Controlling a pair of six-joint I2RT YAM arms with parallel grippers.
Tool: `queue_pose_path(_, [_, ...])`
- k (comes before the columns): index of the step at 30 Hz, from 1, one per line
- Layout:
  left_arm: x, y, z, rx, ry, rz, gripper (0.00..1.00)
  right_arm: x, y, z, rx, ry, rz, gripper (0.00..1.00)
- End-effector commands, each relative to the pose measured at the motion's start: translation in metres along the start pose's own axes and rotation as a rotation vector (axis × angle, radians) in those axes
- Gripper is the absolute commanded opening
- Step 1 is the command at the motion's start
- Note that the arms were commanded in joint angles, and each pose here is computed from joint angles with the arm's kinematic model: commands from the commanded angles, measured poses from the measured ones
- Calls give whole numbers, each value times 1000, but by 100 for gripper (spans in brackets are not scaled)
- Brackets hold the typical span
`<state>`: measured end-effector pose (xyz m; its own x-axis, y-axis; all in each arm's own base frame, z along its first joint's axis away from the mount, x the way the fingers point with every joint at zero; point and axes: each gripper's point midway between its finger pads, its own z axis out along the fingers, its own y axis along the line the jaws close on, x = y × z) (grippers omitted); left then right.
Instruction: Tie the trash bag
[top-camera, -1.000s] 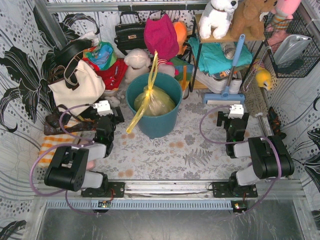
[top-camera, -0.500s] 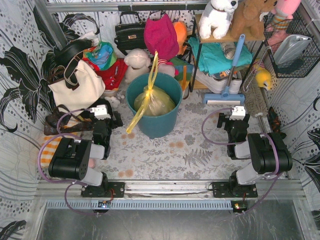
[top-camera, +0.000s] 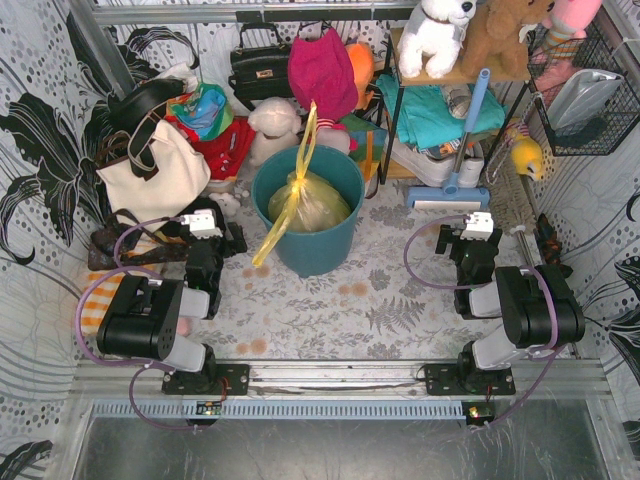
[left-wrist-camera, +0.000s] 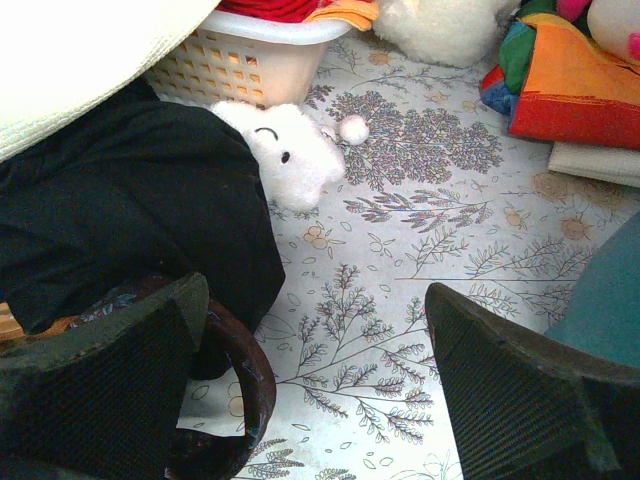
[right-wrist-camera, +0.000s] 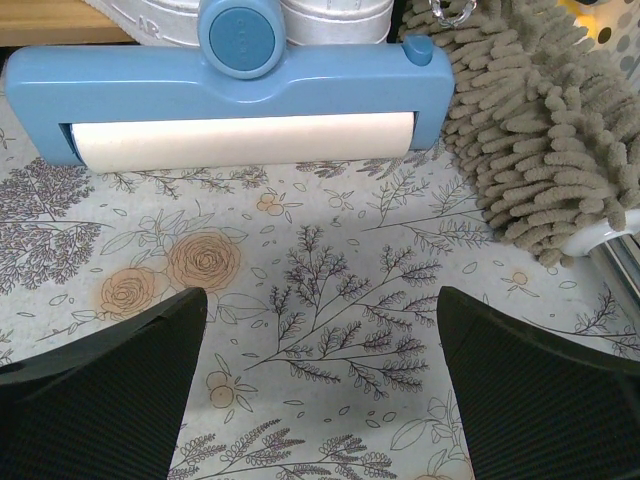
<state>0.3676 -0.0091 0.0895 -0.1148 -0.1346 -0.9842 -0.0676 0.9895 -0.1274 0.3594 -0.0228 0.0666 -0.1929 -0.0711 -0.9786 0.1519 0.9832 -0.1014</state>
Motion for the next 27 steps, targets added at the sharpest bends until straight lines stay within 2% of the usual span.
queue_pose_path(1, [-20,-1,4,6,-77,-13,98,-8,-3,1,20,-35,40,97])
queue_pose_path(27, [-20,-1,3,4,-78,-11,98,-7,-3,1,20,-34,40,97])
